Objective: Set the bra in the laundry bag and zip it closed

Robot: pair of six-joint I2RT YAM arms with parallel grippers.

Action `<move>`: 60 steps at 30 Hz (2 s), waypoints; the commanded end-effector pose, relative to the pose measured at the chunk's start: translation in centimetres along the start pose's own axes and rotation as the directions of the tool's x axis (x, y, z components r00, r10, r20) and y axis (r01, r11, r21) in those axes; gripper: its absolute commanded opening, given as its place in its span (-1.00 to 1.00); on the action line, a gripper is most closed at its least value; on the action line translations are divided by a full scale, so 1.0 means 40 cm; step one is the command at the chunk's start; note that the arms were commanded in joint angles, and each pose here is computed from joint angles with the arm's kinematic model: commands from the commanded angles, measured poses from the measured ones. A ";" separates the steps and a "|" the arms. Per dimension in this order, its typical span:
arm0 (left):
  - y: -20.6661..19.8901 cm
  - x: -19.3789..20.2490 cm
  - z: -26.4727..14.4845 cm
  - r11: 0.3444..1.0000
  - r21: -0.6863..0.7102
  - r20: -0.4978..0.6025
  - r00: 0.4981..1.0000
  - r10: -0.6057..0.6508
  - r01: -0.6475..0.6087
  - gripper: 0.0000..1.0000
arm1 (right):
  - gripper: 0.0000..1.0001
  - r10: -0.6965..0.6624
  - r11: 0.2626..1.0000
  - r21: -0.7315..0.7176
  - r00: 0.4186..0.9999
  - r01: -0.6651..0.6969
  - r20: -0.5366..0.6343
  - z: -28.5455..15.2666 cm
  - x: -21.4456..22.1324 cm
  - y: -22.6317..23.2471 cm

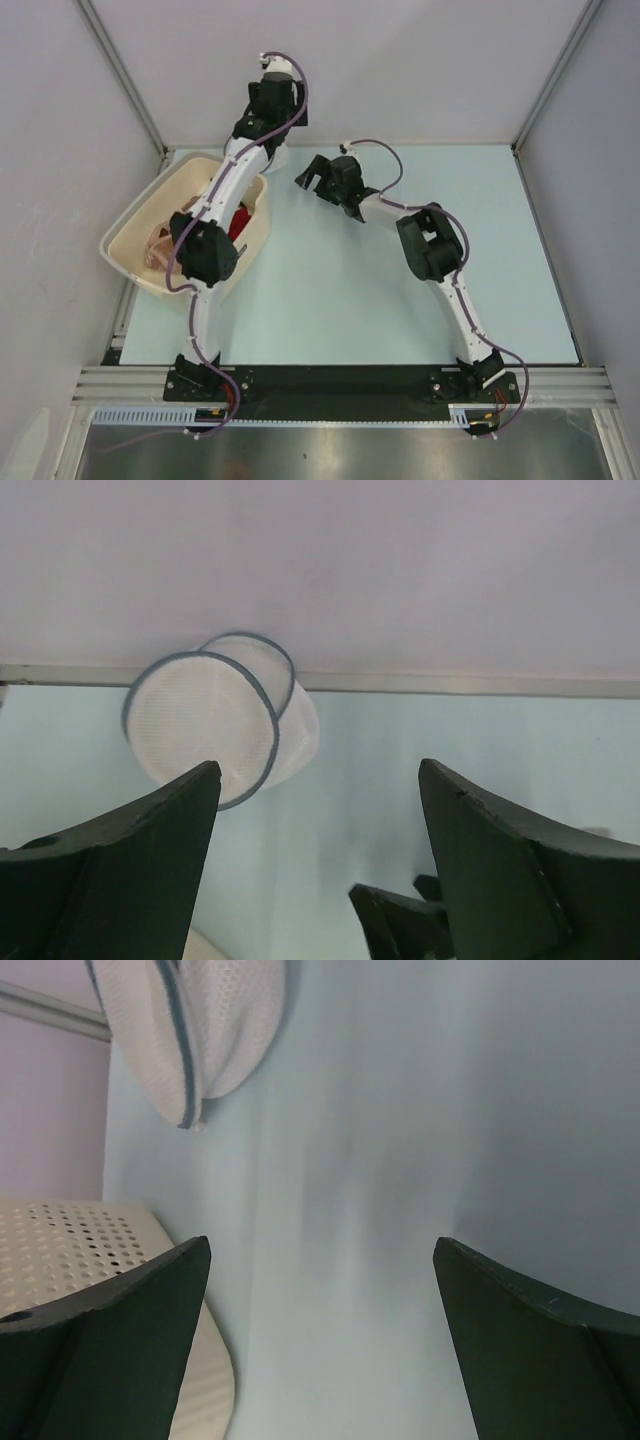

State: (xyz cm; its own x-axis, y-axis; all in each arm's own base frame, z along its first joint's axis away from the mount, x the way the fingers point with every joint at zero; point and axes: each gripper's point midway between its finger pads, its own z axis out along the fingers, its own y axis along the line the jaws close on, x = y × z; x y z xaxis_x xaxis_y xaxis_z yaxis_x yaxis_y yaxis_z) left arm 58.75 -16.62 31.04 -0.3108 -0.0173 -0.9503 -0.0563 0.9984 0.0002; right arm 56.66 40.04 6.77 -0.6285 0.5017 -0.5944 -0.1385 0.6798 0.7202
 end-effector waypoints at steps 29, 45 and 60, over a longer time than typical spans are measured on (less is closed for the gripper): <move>0.049 0.328 0.302 0.952 -0.179 -0.102 0.958 -0.270 0.249 0.64 | 0.99 0.121 0.991 0.054 0.992 -0.122 0.017 -0.461 -0.124 -0.105; 0.133 0.445 0.385 0.882 -0.194 -0.208 0.861 -0.464 0.429 0.52 | 1.00 0.202 0.979 0.034 0.979 -0.201 -0.010 -0.452 -0.121 -0.124; 0.185 0.572 0.418 0.765 -0.264 -0.314 0.698 -0.644 0.587 -0.43 | 0.99 0.213 0.977 0.013 0.977 -0.213 0.011 -0.459 -0.149 -0.102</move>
State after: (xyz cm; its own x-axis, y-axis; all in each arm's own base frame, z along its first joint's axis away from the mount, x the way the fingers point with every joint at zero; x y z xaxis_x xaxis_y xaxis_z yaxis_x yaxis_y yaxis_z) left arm 67.19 -8.17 5.54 -0.4478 -0.6185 -0.6457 -0.4696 0.7772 -0.4188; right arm 45.81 24.30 11.04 -0.6695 0.6205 -0.4084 0.0618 0.5945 0.8017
